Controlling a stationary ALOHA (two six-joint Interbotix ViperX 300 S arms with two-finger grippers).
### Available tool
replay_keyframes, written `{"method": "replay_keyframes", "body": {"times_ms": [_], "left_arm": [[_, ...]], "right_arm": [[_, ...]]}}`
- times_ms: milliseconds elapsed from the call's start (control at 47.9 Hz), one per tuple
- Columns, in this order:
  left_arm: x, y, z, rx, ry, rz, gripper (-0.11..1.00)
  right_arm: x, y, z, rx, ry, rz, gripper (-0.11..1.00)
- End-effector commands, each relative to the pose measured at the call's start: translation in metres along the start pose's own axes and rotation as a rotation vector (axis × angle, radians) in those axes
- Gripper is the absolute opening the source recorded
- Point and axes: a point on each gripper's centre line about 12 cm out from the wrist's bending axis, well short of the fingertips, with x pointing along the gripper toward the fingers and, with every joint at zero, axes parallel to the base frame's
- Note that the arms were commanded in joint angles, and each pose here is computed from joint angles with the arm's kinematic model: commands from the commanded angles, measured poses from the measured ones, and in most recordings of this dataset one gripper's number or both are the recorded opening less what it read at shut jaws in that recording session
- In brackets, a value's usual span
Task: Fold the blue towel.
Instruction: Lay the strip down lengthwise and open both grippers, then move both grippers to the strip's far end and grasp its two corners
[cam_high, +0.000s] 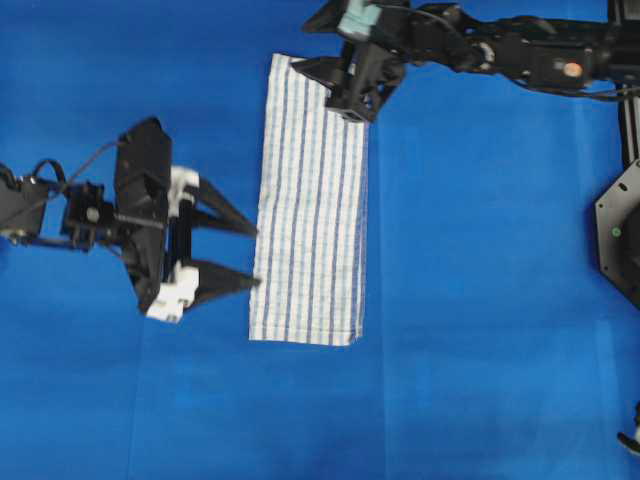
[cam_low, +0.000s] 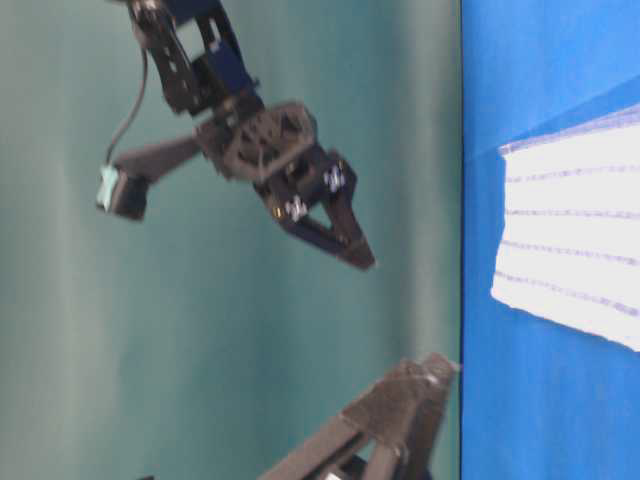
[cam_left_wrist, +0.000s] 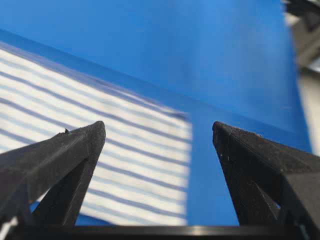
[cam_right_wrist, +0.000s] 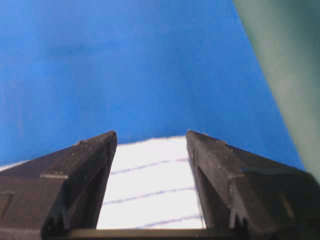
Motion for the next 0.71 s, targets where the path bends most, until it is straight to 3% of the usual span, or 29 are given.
{"method": "replay_keyframes", "body": {"times_ms": [0, 167, 313, 522, 689], "left_arm": [[-0.004, 0.014, 0.019, 0.035, -0.053, 0.037, 0.92], [-0.003, 0.048, 0.039, 0.159, -0.094, 0.138, 0.91], [-0.005, 0.079, 0.057, 0.238, -0.118, 0.233, 0.91], [-0.007, 0.112, 0.075, 0.268, -0.142, 0.327, 0.91], [-0.002, 0.124, 0.077, 0.265, -0.136, 0.352, 0.91]], "right_arm": [[-0.022, -0.002, 0.007, 0.004, -0.049, -0.013, 0.93], [-0.044, -0.006, -0.008, 0.024, -0.060, -0.037, 0.93], [-0.057, -0.007, -0.019, 0.038, -0.055, -0.043, 0.92], [-0.068, -0.008, -0.029, 0.049, -0.050, -0.048, 0.92], [-0.066, -0.008, -0.030, 0.051, -0.045, -0.049, 0.92]]}}
